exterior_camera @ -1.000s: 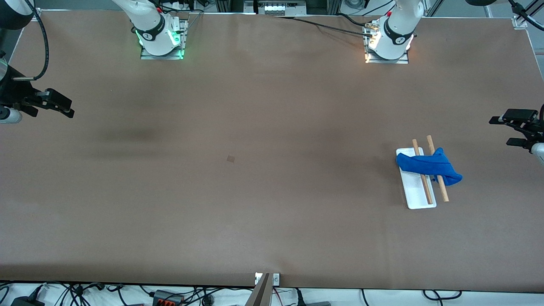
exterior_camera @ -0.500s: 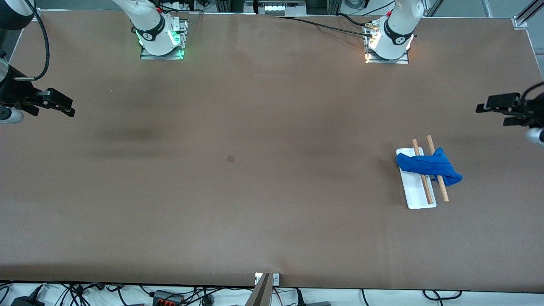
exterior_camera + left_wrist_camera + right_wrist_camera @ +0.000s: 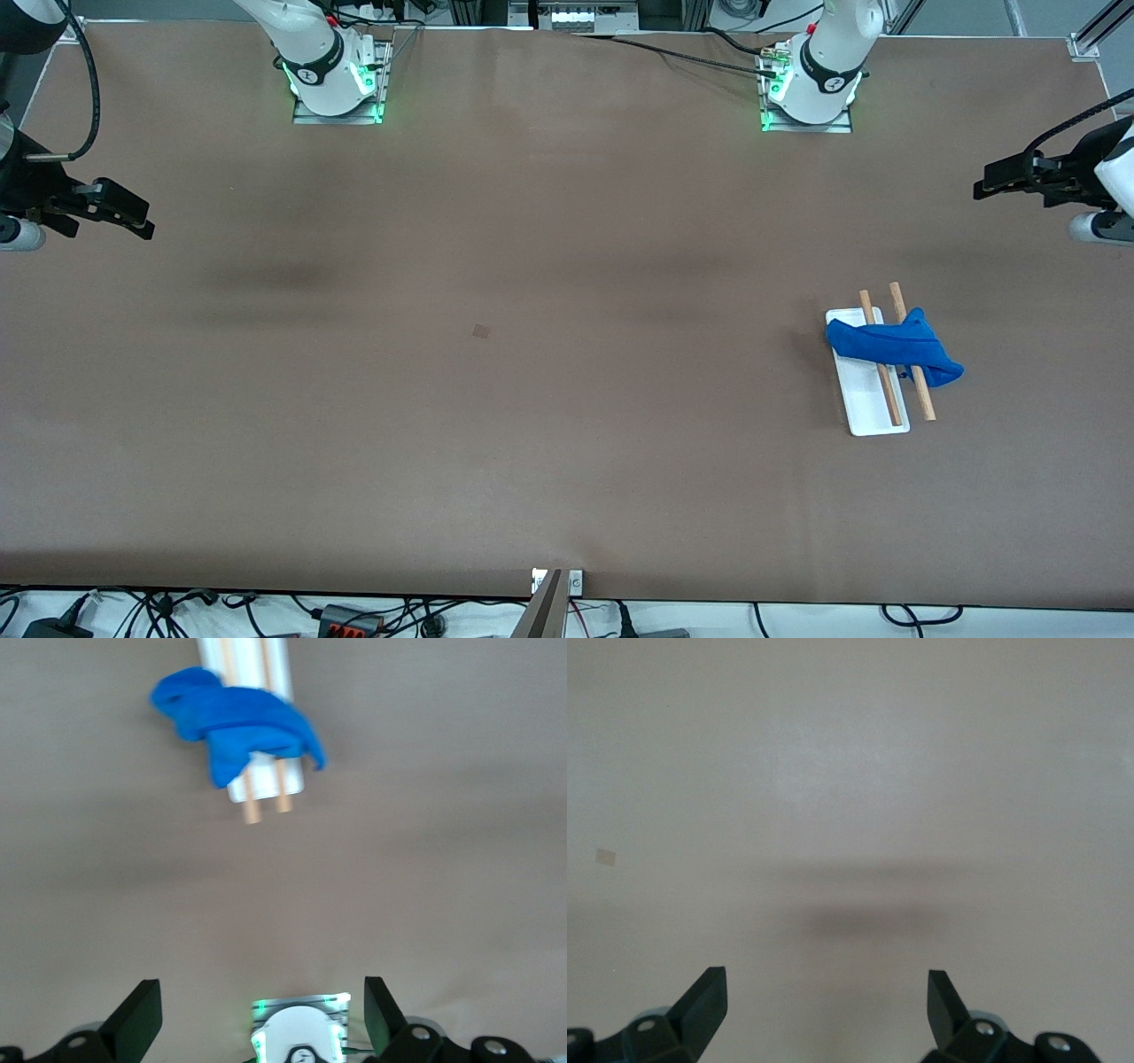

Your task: Pass towel and hang on rack

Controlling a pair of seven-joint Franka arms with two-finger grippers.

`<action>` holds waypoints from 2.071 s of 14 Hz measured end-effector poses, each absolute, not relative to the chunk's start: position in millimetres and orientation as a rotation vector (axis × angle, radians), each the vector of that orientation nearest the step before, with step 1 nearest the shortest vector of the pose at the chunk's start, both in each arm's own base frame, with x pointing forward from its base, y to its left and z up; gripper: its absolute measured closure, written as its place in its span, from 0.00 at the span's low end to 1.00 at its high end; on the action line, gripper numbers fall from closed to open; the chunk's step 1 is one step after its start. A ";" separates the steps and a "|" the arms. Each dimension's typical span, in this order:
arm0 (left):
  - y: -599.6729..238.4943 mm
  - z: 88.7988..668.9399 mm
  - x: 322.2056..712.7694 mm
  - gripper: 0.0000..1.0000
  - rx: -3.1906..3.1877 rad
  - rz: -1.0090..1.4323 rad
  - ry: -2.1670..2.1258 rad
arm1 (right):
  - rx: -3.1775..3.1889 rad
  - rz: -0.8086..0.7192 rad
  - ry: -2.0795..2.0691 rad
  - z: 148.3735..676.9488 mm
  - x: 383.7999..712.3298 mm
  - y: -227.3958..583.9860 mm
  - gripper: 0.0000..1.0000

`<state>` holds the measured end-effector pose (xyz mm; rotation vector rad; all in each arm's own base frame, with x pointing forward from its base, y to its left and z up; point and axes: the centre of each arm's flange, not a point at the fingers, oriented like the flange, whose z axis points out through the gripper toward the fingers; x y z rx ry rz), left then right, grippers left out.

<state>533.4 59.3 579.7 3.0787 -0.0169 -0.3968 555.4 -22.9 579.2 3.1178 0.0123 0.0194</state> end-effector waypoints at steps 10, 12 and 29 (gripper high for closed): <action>57.8 602.1 527.8 0.00 3.141 -0.320 0.276 | 3.117 0.019 0.039 579.1 555.5 -22.9 0.00; 57.5 607.7 528.2 0.00 3.144 -0.295 0.276 | 3.117 0.019 0.039 579.1 555.5 -22.9 0.00; 36.2 609.3 525.7 0.00 3.157 -0.202 0.320 | 3.118 0.017 0.039 578.7 555.6 -22.9 0.00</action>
